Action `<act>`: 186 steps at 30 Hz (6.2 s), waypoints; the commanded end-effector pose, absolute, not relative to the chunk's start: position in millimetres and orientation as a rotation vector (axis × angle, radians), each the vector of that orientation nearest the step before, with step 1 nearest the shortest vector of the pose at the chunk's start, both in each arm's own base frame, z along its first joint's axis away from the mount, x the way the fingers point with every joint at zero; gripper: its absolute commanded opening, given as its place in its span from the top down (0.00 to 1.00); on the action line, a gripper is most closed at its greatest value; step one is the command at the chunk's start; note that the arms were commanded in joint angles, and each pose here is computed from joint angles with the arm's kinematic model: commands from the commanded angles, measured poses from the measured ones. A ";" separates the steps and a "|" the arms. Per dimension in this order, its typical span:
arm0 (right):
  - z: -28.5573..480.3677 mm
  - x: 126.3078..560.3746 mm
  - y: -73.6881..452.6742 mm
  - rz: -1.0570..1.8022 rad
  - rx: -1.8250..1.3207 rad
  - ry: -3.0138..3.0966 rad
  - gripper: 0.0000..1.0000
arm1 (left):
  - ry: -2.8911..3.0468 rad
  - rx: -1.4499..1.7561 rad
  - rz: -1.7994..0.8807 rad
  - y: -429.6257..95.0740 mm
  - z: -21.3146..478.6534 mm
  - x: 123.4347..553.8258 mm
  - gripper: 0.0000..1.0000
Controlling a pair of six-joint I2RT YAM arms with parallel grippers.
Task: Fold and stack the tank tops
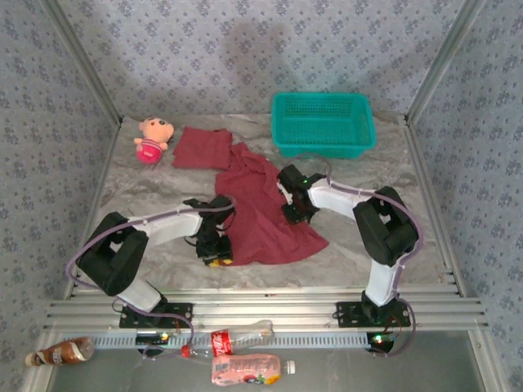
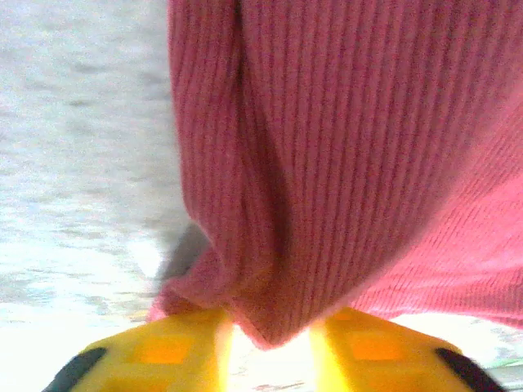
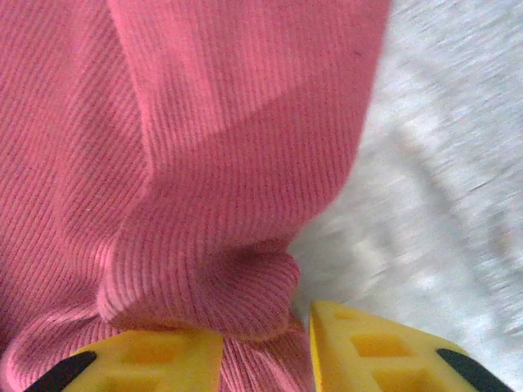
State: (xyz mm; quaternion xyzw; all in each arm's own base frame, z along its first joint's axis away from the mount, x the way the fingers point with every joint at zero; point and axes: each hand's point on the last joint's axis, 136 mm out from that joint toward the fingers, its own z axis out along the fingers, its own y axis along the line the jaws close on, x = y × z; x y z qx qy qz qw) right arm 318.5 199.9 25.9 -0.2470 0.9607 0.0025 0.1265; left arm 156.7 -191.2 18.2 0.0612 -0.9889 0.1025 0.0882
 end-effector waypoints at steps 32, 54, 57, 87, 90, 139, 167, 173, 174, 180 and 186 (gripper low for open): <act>9.0 237.8 127.3 0.215 -0.146 2.988 0.81 | -3.117 0.243 0.118 -149.1 22.5 179.3 0.72; 108.9 274.1 158.8 0.427 -0.236 2.631 0.96 | -3.230 0.188 0.194 -151.0 99.9 210.9 1.00; 175.3 281.4 162.9 0.504 -0.244 2.407 0.99 | -3.363 0.226 0.175 -128.0 173.0 218.8 1.00; 530.2 411.0 228.8 0.595 -0.519 1.479 1.00 | -4.314 0.254 -0.413 -9.3 524.6 308.9 1.00; 467.3 385.9 215.8 0.629 -0.502 1.660 1.00 | -4.223 0.205 -0.177 -22.5 467.3 287.4 1.00; 69.6 297.6 150.3 0.559 0.169 2.706 0.46 | -3.325 -0.812 0.399 -243.8 88.8 352.5 0.49; 15.1 391.8 54.3 0.159 -0.003 2.963 0.43 | -3.172 -0.313 0.437 -301.7 30.0 176.5 0.47; 29.0 431.6 85.2 0.266 -0.209 2.874 0.40 | -3.275 -0.284 0.259 -241.9 64.5 238.8 0.47; 35.8 433.5 85.6 0.266 -0.217 2.856 0.40 | -3.285 -0.279 0.223 -227.3 66.2 249.4 0.47; 84.9 402.1 97.4 0.338 -0.211 2.747 0.37 | -3.224 -0.198 0.236 -164.8 41.6 283.0 0.48; 78.8 307.2 129.9 0.537 -0.101 2.794 0.36 | -3.128 -0.100 0.233 -139.3 18.4 254.7 0.52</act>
